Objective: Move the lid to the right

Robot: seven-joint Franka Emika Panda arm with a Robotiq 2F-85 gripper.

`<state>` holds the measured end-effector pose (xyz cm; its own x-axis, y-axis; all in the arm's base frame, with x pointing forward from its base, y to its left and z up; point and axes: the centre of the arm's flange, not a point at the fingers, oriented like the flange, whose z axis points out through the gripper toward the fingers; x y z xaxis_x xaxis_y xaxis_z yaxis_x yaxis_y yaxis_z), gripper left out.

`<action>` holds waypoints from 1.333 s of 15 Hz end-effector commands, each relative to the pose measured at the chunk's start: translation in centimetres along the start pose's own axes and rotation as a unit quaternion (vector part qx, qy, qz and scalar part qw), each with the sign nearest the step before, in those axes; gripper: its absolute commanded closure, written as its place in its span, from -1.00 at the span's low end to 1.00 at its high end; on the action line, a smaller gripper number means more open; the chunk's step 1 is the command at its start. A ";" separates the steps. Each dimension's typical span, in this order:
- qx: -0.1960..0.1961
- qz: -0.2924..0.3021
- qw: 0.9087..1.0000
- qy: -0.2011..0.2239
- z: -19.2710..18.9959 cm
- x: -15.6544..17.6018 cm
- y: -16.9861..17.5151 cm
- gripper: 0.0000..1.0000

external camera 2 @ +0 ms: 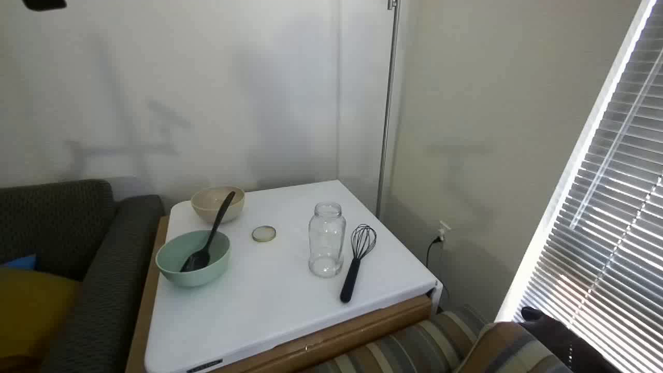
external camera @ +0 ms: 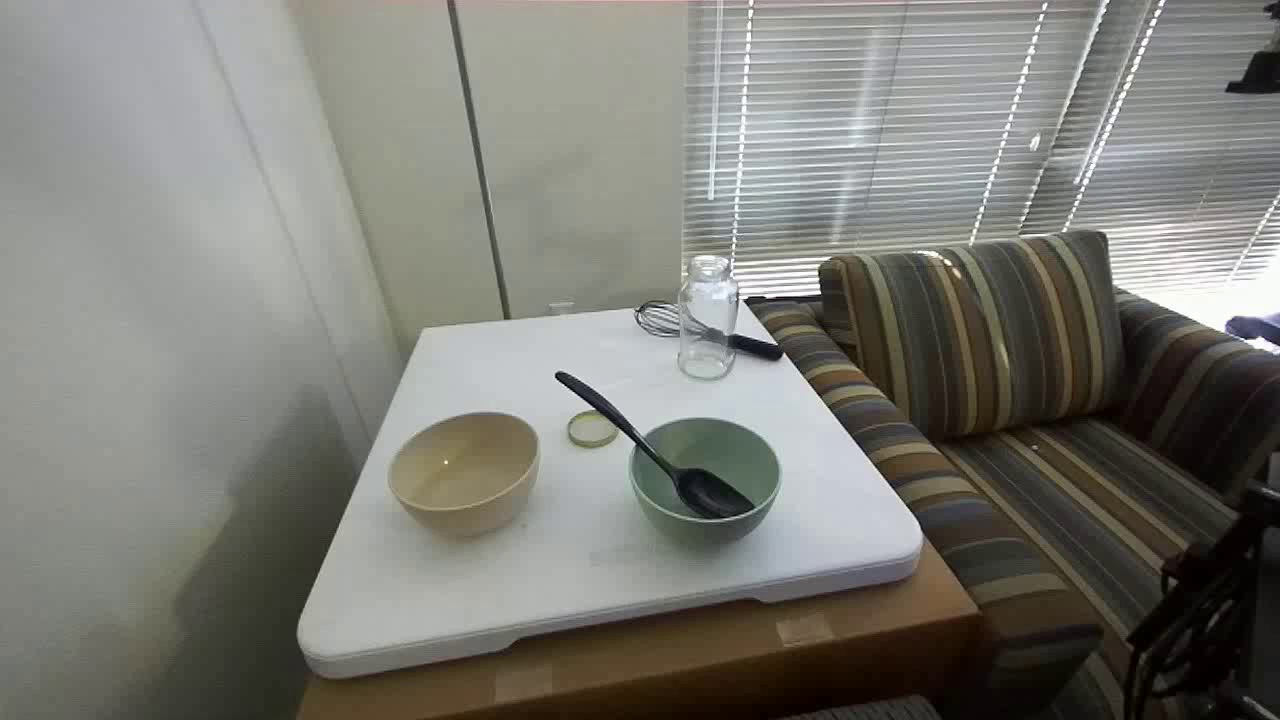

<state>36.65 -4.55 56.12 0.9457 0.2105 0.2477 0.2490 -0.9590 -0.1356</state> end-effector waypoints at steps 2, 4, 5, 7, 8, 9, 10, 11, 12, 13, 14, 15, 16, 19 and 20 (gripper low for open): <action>-0.002 -0.002 1.000 -0.004 -0.1 0.6 0.2 -1.00; -0.004 -0.008 1.000 -0.012 -0.3 1.9 0.5 -1.00; -0.002 -0.015 1.000 -0.018 -0.5 2.8 0.6 -1.00; -0.002 -0.026 0.999 -0.028 -0.6 4.6 0.7 -1.00; -0.002 -0.033 0.999 -0.035 -0.5 5.9 0.9 -1.00; 0.000 -0.041 0.998 -0.044 -0.3 7.2 1.0 -1.00; 0.000 -0.047 0.998 -0.050 -0.1 8.4 1.0 -1.00; 0.001 -0.054 0.997 -0.060 0.2 9.9 1.0 -1.00; 0.002 -0.059 0.996 -0.069 0.6 11.2 1.1 -1.00; -0.002 -0.056 0.995 -0.078 1.1 12.7 1.0 -1.00; -0.007 -0.055 0.995 -0.084 1.8 14.0 1.1 -1.00; -0.005 -0.055 0.994 -0.090 2.3 15.5 1.1 -1.00; -0.004 -0.056 0.994 -0.095 3.2 16.9 1.0 -1.00; -0.003 -0.036 0.995 -0.098 5.5 21.1 0.6 -1.00; -0.004 -0.025 0.995 -0.093 6.5 22.3 0.4 -1.00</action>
<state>53.94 0.09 55.44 0.9374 0.3358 0.0924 0.3442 -0.9337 -0.0986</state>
